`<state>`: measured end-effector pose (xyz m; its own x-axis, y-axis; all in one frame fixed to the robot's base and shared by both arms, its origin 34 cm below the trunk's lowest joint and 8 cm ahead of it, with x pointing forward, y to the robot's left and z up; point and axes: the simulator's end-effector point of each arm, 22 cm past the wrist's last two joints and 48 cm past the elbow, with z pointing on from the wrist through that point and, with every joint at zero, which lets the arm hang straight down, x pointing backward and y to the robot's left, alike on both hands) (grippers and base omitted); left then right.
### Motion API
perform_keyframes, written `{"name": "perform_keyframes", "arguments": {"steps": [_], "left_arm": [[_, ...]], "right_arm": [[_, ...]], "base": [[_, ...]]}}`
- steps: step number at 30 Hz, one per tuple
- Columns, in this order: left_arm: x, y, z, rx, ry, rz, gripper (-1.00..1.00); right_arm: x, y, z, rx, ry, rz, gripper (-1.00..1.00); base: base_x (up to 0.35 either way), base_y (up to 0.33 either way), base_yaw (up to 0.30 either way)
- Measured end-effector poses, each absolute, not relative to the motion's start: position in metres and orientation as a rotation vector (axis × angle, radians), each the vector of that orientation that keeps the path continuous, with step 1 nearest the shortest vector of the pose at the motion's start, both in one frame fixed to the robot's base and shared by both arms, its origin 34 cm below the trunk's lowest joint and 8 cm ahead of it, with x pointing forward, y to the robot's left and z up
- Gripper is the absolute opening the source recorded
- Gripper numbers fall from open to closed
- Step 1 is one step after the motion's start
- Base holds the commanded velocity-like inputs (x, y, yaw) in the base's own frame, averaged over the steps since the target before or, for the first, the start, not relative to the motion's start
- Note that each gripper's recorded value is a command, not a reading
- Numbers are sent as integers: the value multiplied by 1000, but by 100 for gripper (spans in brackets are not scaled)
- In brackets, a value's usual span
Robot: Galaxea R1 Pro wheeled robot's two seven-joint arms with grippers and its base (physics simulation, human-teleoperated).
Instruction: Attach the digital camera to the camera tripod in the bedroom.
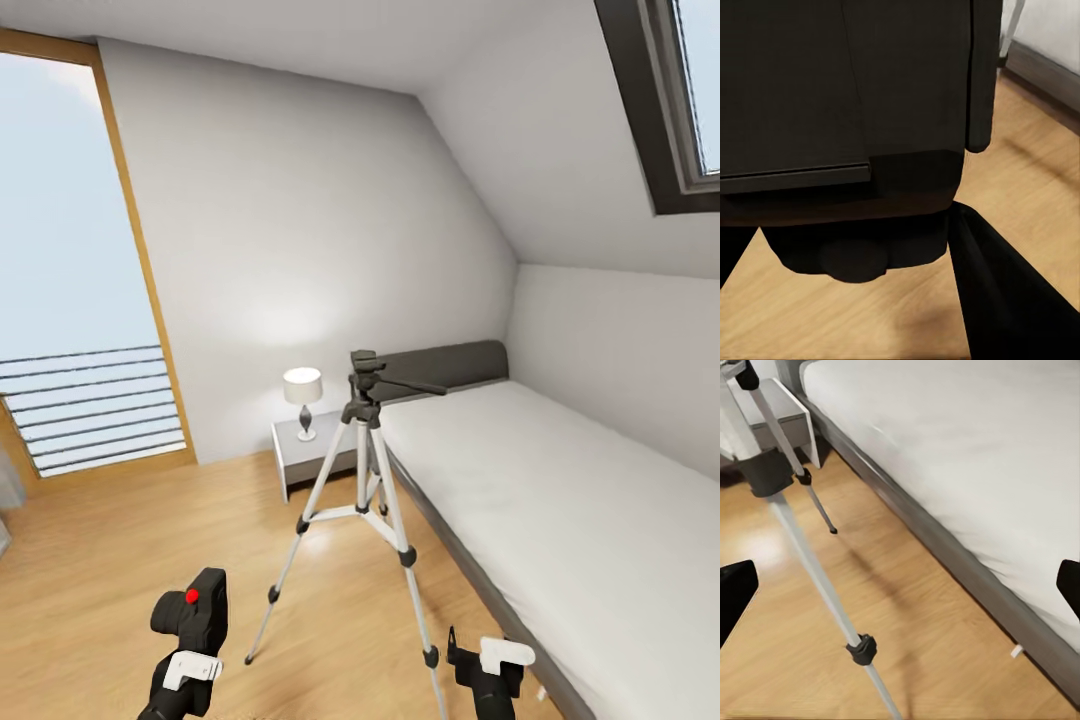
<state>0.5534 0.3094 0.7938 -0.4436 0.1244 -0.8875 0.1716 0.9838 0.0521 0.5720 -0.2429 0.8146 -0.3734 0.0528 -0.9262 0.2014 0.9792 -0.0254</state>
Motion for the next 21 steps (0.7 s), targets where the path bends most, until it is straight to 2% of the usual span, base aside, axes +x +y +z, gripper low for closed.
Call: {"name": "perform_keyframes", "arguments": {"steps": [13,21], "left_arm": [[552,309,790,208,2045,-56,-100],[550,309,788,207,2050,-57,-100]], "right_arm": [[570,-243,810,181,1962,-160,100],[569,-243,808,181,1966,-160,100]], "base": [[12,-9,275],[163,-120,275]]}}
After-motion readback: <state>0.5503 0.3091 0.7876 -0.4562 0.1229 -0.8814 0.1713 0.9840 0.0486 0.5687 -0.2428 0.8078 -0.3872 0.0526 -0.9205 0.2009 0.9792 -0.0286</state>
